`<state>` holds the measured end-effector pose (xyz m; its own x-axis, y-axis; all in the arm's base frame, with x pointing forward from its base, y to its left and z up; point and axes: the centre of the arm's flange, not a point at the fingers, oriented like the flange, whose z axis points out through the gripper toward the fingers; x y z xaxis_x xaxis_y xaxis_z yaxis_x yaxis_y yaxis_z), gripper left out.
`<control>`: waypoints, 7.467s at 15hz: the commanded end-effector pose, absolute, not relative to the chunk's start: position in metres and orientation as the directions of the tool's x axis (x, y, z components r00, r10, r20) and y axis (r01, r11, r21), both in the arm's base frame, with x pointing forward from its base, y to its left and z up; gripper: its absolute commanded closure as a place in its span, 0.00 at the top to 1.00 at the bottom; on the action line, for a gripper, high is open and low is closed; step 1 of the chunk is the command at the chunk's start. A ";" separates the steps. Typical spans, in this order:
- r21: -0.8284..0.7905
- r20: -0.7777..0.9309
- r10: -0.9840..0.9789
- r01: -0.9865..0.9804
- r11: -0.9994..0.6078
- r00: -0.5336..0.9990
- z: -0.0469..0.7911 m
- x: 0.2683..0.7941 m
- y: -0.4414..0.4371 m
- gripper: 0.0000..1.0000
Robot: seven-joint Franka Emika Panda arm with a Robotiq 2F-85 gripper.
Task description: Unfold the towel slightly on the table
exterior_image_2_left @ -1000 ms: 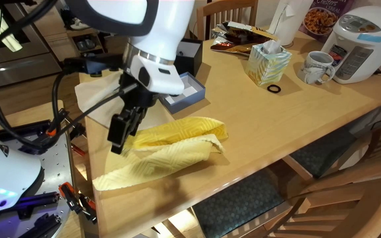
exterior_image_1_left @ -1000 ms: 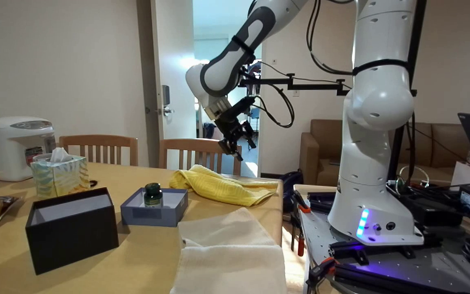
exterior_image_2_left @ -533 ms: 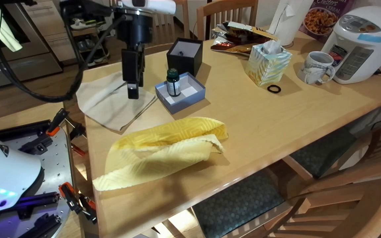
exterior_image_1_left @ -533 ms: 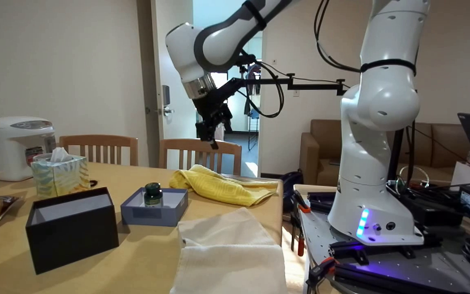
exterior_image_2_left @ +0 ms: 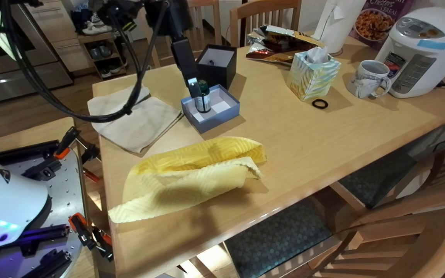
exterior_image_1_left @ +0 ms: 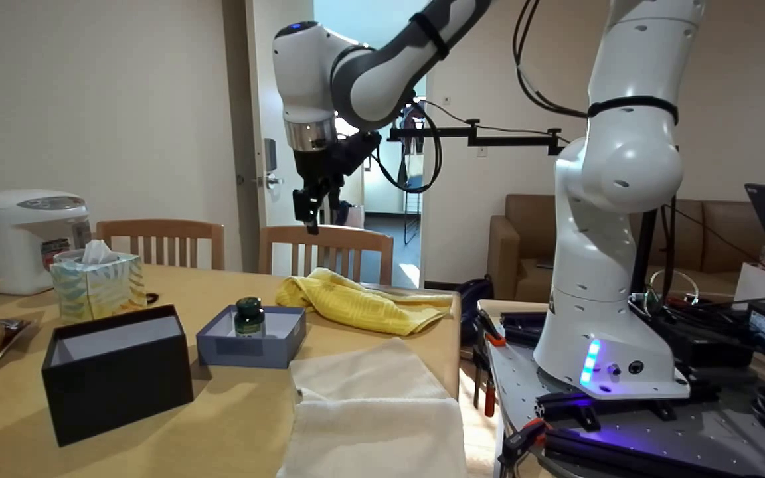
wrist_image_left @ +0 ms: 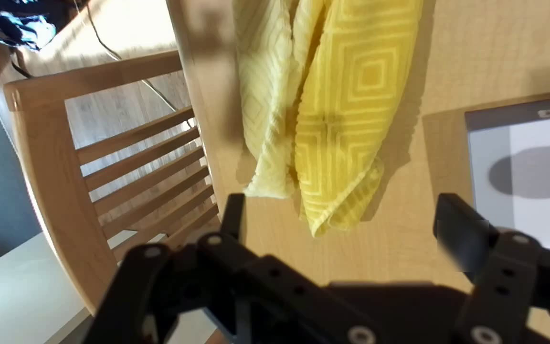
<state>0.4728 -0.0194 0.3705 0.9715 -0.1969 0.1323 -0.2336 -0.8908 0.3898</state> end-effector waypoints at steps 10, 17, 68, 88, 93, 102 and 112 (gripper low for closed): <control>0.353 0.125 -0.325 -0.348 -0.868 0.937 0.303 0.473 -0.102 1.00; 0.384 0.134 -0.285 -0.315 -0.868 0.949 0.303 0.484 -0.107 1.00; 0.070 -0.034 -0.260 -0.257 -0.964 0.965 0.239 0.523 -0.176 0.00; -0.260 -0.067 -0.284 -0.292 -0.921 0.956 0.287 0.523 -0.252 0.01; -0.051 -0.018 -0.452 -0.452 -0.891 0.892 0.271 0.534 -0.266 0.01; 0.229 -0.021 -0.592 -0.572 -0.787 0.806 0.221 0.549 -0.246 0.47; 0.212 0.013 -0.580 -0.569 -0.795 0.815 0.240 0.534 -0.216 1.00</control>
<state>0.5471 -0.2311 0.2121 0.8101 -0.5853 -0.0335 -0.5663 -0.7960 0.2138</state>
